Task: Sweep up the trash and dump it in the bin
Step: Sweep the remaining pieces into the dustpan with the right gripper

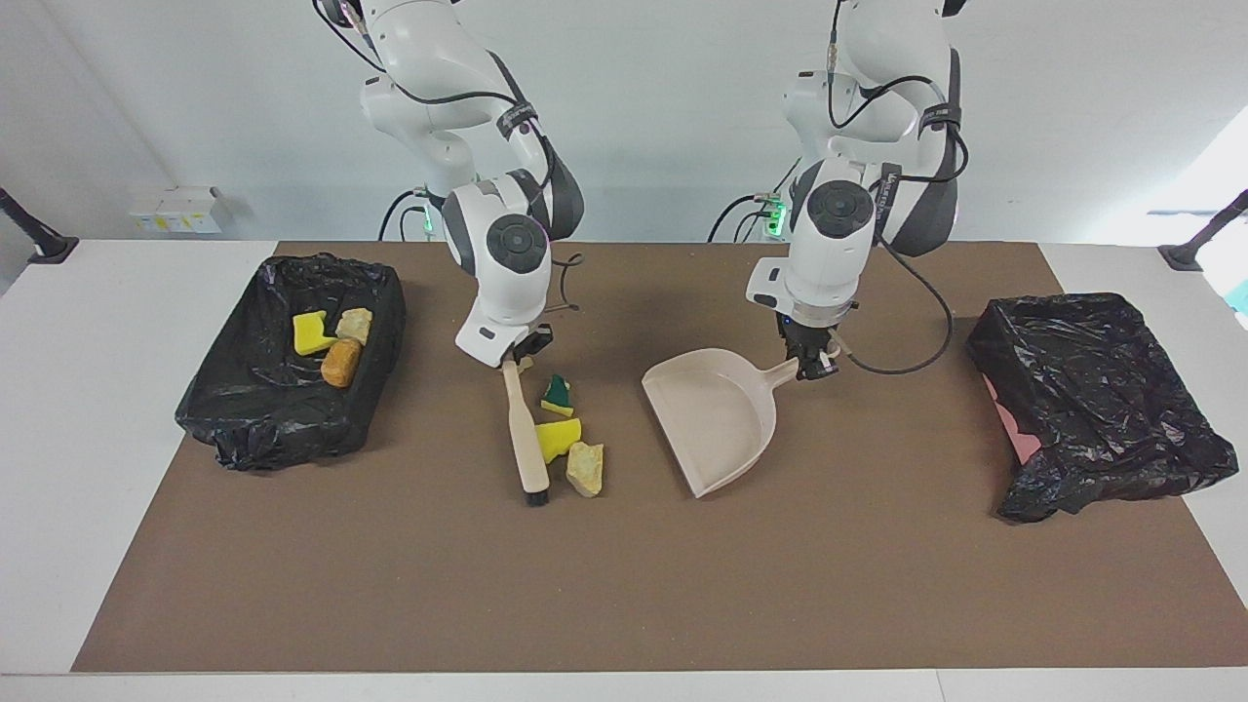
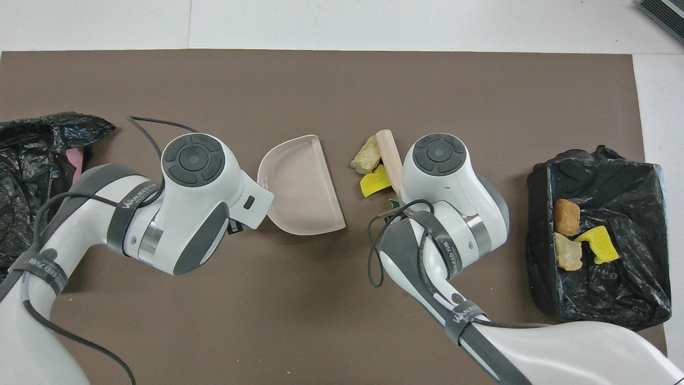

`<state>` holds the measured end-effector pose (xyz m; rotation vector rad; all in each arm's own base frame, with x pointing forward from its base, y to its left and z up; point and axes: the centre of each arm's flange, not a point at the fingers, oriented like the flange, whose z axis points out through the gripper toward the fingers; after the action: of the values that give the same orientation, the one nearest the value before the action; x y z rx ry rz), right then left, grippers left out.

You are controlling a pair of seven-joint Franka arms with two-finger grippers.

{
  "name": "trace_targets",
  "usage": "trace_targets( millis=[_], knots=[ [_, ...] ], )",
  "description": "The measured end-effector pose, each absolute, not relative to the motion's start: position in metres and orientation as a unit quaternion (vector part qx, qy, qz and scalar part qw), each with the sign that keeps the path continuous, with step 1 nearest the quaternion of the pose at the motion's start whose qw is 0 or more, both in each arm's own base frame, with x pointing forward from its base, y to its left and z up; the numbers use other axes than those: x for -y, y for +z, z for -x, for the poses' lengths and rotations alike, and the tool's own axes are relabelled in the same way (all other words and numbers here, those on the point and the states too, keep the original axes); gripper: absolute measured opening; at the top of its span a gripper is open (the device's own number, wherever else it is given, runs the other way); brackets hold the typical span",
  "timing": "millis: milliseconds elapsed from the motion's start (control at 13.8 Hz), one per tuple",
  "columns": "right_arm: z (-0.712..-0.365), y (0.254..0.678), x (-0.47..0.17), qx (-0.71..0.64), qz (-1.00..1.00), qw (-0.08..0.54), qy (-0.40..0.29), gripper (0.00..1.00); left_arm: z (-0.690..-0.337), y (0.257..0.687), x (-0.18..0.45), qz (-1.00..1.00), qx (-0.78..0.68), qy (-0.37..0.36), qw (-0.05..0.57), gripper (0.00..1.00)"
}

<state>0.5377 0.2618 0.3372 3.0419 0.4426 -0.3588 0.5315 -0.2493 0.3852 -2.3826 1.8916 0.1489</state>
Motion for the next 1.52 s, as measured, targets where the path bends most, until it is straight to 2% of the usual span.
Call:
trace_targets(
  millis=[289,506,795,940,1157,1518],
  knots=[
    [-0.484,0.345,-0.354,-0.207,-0.97,0.004,-0.125,0.26,-0.526,0.377,0.252,0.78,-0.621,0.058,0.046,0.31],
    [-0.46,0.367,-0.38,-0.176,-0.976,0.008,-0.13,0.26,-0.522,0.369,0.254,0.78,-0.622,0.058,0.047,0.31],
    [-0.472,0.431,-0.311,-0.081,-0.985,0.037,-0.151,0.26,-0.522,0.367,0.253,0.776,-0.626,0.051,0.047,0.31],
    [-0.469,0.443,-0.276,0.032,-0.985,0.066,-0.158,0.26,-0.522,0.367,0.254,0.769,-0.636,0.051,0.047,0.31],
    [-0.441,0.416,-0.255,0.128,-0.973,0.111,-0.158,0.26,-0.518,0.367,0.263,0.755,-0.651,0.052,0.051,0.31],
    [-0.395,0.379,-0.21,0.175,-0.962,0.137,-0.158,0.26,-0.49,0.369,0.308,0.72,-0.689,0.057,0.062,0.31]
  ],
)
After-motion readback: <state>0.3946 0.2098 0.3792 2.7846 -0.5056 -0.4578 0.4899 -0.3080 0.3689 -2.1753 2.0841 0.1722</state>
